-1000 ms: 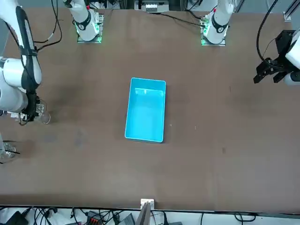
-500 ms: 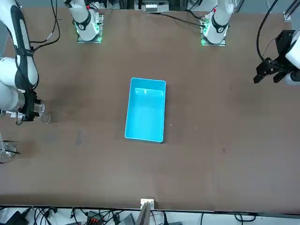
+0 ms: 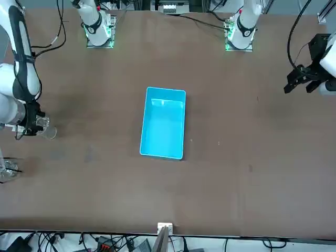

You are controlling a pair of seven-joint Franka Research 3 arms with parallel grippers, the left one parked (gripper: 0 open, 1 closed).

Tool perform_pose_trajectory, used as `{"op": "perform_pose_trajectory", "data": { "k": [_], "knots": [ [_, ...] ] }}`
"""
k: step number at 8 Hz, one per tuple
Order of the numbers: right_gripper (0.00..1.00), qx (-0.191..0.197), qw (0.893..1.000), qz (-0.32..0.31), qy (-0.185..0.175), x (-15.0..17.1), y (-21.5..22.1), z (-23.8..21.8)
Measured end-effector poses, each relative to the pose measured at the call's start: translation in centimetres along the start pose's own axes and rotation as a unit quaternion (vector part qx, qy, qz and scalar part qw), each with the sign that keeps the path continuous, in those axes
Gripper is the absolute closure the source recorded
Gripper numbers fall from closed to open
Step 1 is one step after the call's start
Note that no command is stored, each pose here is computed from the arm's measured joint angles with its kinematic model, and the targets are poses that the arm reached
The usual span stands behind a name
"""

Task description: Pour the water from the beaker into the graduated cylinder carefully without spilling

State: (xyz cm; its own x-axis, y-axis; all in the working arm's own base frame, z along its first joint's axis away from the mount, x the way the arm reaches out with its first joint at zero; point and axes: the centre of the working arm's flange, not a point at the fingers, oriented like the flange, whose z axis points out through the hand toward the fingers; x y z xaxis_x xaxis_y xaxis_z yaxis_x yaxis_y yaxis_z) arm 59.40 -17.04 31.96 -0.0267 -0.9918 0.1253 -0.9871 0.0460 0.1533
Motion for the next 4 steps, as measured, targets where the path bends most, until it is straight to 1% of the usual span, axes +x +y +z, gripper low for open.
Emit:
{"op": "perform_pose_trajectory", "data": {
  "k": [4],
  "knots": [
    [0.39, 0.009, 1.0, -0.006, -0.016, 1.0, 0.11, -0.1]
  ]
}}
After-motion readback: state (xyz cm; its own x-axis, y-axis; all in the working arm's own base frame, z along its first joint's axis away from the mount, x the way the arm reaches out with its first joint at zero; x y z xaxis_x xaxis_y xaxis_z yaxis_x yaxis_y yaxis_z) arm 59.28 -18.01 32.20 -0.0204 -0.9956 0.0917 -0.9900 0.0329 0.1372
